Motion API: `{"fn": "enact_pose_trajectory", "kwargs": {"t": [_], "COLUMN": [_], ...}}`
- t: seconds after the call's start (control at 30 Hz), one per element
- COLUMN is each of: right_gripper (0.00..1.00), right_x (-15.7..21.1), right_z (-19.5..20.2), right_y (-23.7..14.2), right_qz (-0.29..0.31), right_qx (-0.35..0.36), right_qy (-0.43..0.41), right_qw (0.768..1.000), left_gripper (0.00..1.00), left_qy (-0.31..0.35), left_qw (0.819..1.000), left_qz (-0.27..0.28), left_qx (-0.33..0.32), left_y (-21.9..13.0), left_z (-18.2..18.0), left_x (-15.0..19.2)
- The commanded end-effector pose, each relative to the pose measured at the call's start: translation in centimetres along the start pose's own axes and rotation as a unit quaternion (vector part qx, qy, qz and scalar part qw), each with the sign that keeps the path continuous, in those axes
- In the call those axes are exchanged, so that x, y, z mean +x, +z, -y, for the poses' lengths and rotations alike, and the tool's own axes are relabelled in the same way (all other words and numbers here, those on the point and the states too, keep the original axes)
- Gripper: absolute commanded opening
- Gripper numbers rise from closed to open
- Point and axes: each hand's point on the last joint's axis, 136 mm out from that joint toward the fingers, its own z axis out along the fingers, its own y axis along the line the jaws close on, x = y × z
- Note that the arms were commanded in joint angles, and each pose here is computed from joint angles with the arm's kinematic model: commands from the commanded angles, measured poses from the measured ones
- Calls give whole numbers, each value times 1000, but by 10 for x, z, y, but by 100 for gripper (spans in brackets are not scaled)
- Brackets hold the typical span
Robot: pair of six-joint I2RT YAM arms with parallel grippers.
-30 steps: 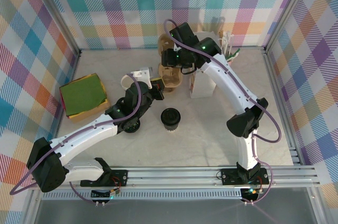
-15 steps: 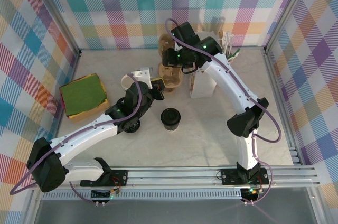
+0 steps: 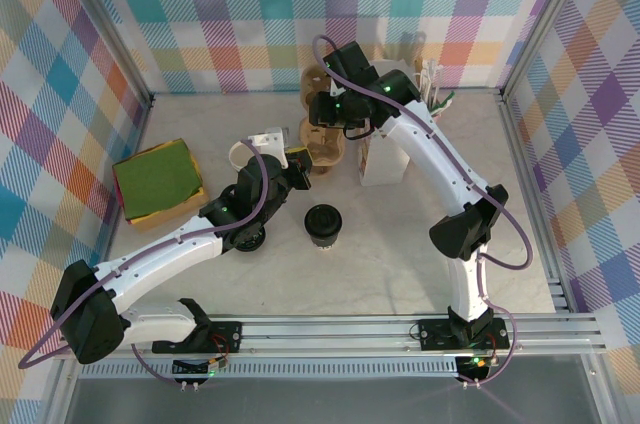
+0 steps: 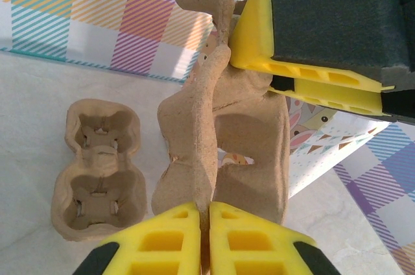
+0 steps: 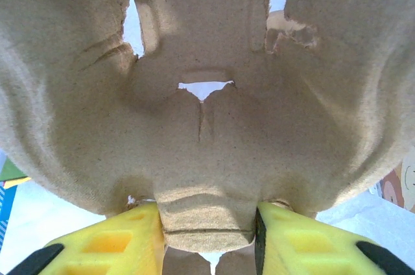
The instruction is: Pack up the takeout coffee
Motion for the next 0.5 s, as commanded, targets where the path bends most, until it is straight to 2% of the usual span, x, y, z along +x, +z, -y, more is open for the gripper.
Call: {"fn": "enact_pose_trajectory", "kwargs": {"t": [0.0, 0.23, 0.37, 0.47], "right_gripper": [37, 34, 34, 33], "right_x": [-4, -4, -4, -4], "right_z": [-5, -6, -5, -4], "right_y": [-1, -3, -4, -5], "right_qz": [3, 5, 7, 8], "right_qx": [-12, -15, -13, -13], "right_qy": [4, 5, 3, 3], "right_qw": [1000, 1000, 1000, 1000], "left_gripper": [10, 12, 26, 30], "left_qy": [3, 4, 5, 5], "left_qw": [1000, 1000, 1000, 1000], "left_qz": [19, 18, 17, 19], "left_qx": [16, 14, 11, 10], "left_y": [-4, -4, -3, -4], "left_z": [12, 12, 11, 11], "left_x": [-11, -12, -11, -12]}}
